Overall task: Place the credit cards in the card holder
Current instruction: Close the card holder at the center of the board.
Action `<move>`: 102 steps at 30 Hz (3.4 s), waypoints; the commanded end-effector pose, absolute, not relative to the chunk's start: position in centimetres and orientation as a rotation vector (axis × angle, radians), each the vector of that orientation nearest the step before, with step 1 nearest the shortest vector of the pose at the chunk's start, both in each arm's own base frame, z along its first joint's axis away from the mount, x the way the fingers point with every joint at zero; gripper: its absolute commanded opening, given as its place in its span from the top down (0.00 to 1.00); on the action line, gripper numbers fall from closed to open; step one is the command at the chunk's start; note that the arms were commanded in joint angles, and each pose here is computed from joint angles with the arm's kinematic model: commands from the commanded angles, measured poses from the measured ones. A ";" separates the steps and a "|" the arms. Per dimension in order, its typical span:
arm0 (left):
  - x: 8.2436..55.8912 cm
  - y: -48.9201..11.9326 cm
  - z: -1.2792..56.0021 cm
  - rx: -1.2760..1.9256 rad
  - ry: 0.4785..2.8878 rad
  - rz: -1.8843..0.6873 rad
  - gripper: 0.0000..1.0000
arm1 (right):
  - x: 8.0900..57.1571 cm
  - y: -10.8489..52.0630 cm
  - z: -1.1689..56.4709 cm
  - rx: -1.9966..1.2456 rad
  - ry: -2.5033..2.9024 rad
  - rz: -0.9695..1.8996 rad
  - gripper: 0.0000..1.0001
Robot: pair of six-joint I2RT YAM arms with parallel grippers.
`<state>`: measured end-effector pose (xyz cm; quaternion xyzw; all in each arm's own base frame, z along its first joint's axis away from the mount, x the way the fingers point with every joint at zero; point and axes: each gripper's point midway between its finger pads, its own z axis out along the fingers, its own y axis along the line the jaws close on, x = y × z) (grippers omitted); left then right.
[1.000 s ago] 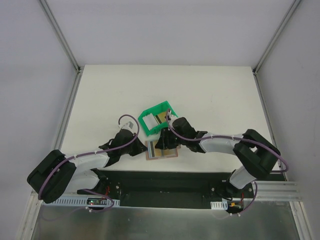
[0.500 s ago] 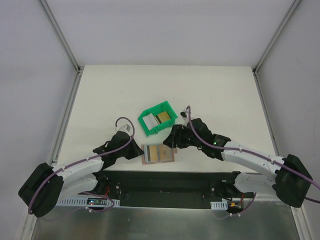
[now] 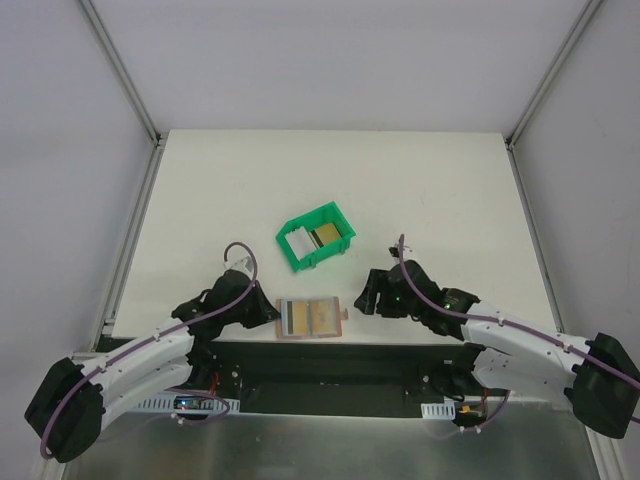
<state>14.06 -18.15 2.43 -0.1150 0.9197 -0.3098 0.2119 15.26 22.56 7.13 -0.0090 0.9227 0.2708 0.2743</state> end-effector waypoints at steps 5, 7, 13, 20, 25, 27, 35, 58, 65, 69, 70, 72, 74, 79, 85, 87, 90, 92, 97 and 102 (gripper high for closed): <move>13.0 -17.5 2.0 -0.285 2.592 -0.842 1.00 | 15.6 23.7 9.0 0.014 2.471 0.782 0.32; 13.1 -17.5 2.1 -0.293 2.586 -0.846 1.00 | 15.4 23.6 8.9 0.034 2.487 0.770 0.32; 13.7 -17.9 3.3 -0.279 2.541 -0.874 1.00 | 15.1 23.3 9.3 0.073 2.465 0.801 0.31; 13.8 -17.9 3.1 -0.251 2.564 -0.850 1.00 | 15.0 22.9 8.4 0.059 2.492 0.747 0.30; 13.9 -18.1 3.5 -0.228 2.564 -0.857 1.00 | 15.4 23.4 7.9 0.016 2.501 0.723 0.29; 13.9 -18.1 3.3 -0.234 2.577 -0.843 1.00 | 15.5 23.8 7.5 -0.010 2.526 0.709 0.29; 14.3 -18.1 3.3 -0.208 2.588 -0.811 1.00 | 15.5 27.3 7.4 -0.118 2.575 0.700 0.29; 14.7 -18.8 4.7 -0.203 2.575 -0.844 1.00 | 13.4 26.7 5.3 -0.202 2.651 0.398 0.56; 14.7 -18.8 4.7 -0.203 2.578 -0.842 1.00 | 13.5 27.0 5.1 -0.208 2.646 0.412 0.79; 14.9 -18.9 5.4 -0.196 2.563 -0.853 1.00 | 13.6 27.5 5.2 -0.212 2.634 0.446 0.89; 15.0 -19.0 5.8 -0.195 2.555 -0.857 1.00 | 13.7 27.7 5.2 -0.213 2.625 0.458 0.90; 15.3 -19.3 6.6 -0.190 2.542 -0.872 1.00 | 13.9 28.1 5.2 -0.207 2.607 0.488 0.92; 15.6 -19.8 7.6 -0.186 2.526 -0.900 1.00 | 14.1 28.5 5.1 -0.186 2.588 0.529 0.94; 16.2 -20.6 9.4 -0.137 2.533 -0.908 1.00 | 14.8 29.9 5.3 -0.115 2.515 0.684 0.97; 16.5 -21.9 10.4 -0.053 2.569 -0.906 1.00 | 15.1 30.5 5.3 -0.092 2.470 0.751 0.97; 16.4 -22.6 10.3 -0.006 2.592 -0.887 0.99 | 15.0 30.6 5.1 -0.084 2.469 0.773 0.97; 16.1 -23.8 10.1 0.063 2.629 -0.857 0.98 | 15.0 30.7 4.9 -0.074 2.468 0.792 0.97; 15.8 -24.5 9.8 0.094 2.651 -0.844 0.94 | 15.0 30.7 4.7 -0.074 2.468 0.791 0.97; 15.5 -25.8 9.2 0.137 2.687 -0.819 0.82 | 14.9 30.5 4.6 -0.063 2.468 0.799 0.97; 14.9 -26.9 8.3 0.184 2.748 -0.818 0.67 | 15.0 30.1 4.5 -0.037 2.458 0.790 0.96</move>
